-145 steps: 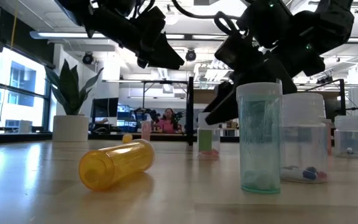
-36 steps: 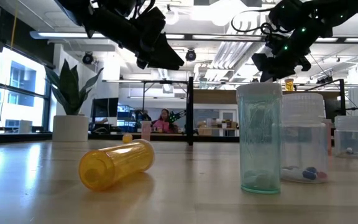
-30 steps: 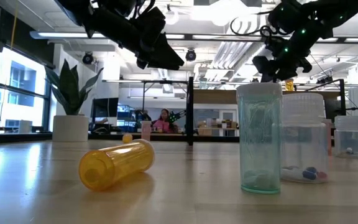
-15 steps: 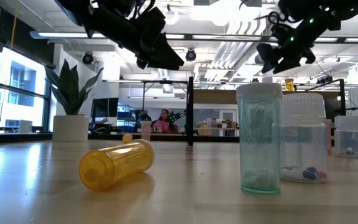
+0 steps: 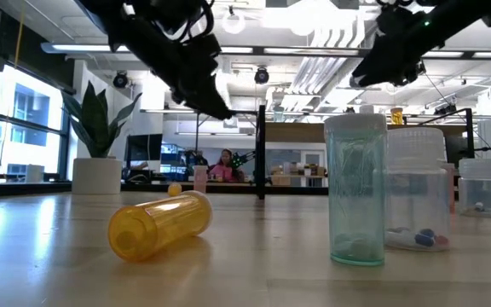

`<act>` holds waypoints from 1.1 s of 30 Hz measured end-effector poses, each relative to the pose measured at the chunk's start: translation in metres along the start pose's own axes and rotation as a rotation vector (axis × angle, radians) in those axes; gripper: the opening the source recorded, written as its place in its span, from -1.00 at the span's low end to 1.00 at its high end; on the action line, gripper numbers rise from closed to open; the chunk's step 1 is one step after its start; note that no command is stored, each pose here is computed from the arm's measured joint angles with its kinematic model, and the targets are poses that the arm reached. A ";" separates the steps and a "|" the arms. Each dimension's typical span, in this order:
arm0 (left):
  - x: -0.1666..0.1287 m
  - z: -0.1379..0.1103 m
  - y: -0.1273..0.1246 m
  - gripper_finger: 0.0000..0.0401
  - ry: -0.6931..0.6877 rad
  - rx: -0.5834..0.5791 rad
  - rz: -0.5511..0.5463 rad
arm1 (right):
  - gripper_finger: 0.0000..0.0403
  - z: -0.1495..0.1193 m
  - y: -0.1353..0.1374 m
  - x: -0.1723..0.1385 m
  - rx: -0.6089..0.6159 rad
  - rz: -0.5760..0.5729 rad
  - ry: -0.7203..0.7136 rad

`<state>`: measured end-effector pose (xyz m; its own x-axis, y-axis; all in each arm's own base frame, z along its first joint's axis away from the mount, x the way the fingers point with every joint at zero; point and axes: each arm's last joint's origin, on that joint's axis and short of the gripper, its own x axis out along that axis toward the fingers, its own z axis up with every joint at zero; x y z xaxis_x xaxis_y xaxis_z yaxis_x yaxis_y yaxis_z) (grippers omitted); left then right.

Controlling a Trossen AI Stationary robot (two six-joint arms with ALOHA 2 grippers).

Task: Pick and place medicine bottles onto shelf by color
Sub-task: Put the top left pink pill bottle on the shelf

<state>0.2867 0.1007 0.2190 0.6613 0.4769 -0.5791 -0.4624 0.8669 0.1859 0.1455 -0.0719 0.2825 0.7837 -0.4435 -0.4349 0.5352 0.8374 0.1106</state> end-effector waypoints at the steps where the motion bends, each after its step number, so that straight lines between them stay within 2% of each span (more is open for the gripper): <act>1: -0.002 -0.001 0.001 -0.02 0.014 -0.006 0.026 | 0.00 -0.002 0.004 -0.001 -0.011 0.042 0.023; 7: -0.007 -0.006 0.007 -0.02 0.074 -0.133 0.137 | 0.00 -0.024 0.027 0.003 -0.061 0.217 0.092; 12: -0.006 -0.014 0.016 -0.02 0.141 -0.300 0.174 | 0.00 -0.039 0.042 0.010 -0.094 0.316 0.033; 16: -0.004 -0.020 0.021 -0.02 0.178 -0.422 0.209 | 0.00 -0.034 0.047 0.008 -0.088 0.348 -0.014; 20: 0.002 -0.022 0.023 -0.02 0.177 -0.449 0.223 | 0.00 -0.031 0.051 0.006 -0.088 0.365 -0.053; 33: 0.024 -0.031 0.023 -0.02 0.199 -0.467 0.242 | 0.00 -0.032 0.052 0.006 -0.093 0.357 -0.045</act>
<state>0.2738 0.1280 0.1850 0.4008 0.5788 -0.7102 -0.8293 0.5587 -0.0127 0.1679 -0.0210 0.2571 0.9301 -0.1295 -0.3438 0.1958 0.9666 0.1655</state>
